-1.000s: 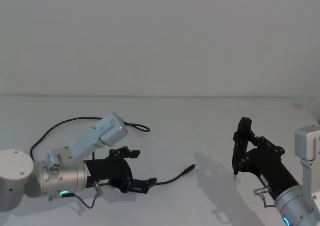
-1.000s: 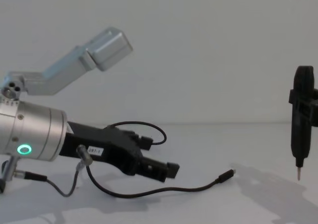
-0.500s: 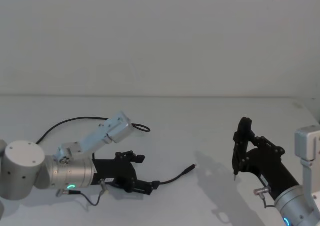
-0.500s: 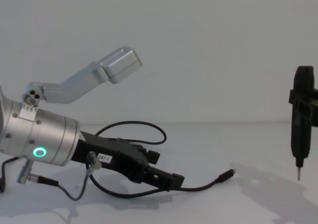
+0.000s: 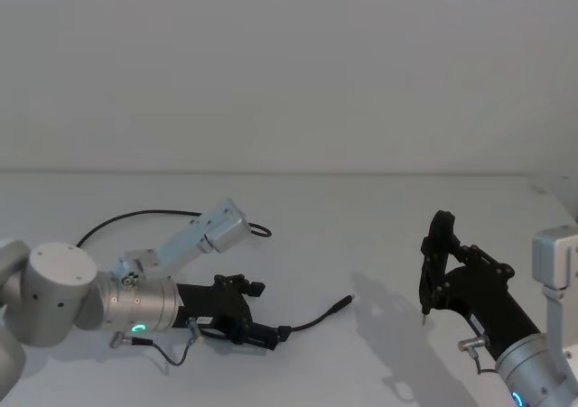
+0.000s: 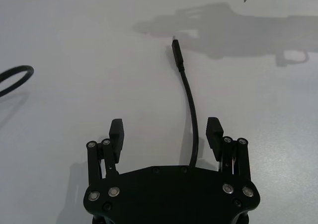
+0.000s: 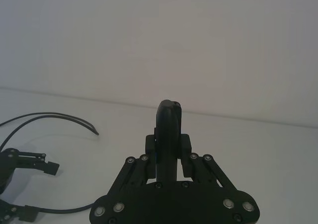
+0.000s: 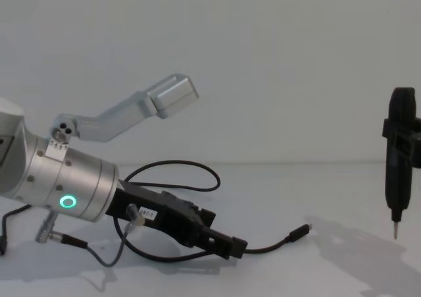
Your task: Pick up the data cable with the one hand.
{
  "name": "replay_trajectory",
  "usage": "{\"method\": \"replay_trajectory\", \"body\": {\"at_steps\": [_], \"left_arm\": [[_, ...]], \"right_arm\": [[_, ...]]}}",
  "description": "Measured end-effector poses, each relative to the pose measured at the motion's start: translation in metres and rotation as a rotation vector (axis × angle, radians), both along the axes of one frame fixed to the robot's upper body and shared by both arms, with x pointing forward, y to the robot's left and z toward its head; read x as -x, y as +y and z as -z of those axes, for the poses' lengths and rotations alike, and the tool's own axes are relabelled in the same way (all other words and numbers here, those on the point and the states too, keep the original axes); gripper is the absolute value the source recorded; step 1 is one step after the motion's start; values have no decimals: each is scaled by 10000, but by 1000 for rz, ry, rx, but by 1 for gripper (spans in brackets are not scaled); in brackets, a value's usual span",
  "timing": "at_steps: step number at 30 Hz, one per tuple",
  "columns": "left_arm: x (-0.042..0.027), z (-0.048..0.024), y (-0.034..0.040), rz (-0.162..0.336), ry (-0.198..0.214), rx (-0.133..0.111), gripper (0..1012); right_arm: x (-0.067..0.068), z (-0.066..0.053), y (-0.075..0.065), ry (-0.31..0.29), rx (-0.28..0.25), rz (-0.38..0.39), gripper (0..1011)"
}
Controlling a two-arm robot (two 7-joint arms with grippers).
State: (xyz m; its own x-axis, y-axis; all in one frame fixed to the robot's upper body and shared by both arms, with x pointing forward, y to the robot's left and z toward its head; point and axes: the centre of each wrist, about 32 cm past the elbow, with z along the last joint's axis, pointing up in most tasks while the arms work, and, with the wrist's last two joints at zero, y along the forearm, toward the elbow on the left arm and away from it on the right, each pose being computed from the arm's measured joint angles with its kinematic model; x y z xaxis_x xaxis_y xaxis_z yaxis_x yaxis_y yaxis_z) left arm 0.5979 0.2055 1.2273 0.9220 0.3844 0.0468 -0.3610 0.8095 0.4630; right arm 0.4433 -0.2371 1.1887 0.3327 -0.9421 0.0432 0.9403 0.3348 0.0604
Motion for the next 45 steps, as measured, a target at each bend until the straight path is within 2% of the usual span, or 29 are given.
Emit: {"method": "replay_trajectory", "body": {"at_steps": [9, 14, 18, 27, 28, 32, 33, 43, 45], "left_arm": [[-49, 6, -29, -5, 20, -21, 1001], [-67, 10, -39, -7, 28, -29, 930], [-75, 11, -45, -7, 31, -33, 840], [-88, 10, -54, -8, 35, -38, 557], [-89, 10, -55, -8, 36, -38, 497], [-92, 10, -55, -8, 37, -39, 416], [-92, 11, -55, -9, 37, -40, 358], [-96, 14, -56, -10, 40, -43, 63], [-96, 14, -56, -10, 40, -43, 50]], "right_arm": [[0, 0, 0, 0, 0, 0, 279], [0, 0, 0, 0, 0, 0, 279], [0, 0, 0, 0, 0, 0, 279], [0, 0, 0, 0, 0, 0, 279], [0, 0, 0, 0, 0, 0, 279], [0, 0, 0, 0, 0, 0, 279], [0, 0, 0, 0, 0, 0, 279], [0, 0, 0, 0, 0, 0, 279], [0, 0, 0, 0, 0, 0, 279]]}}
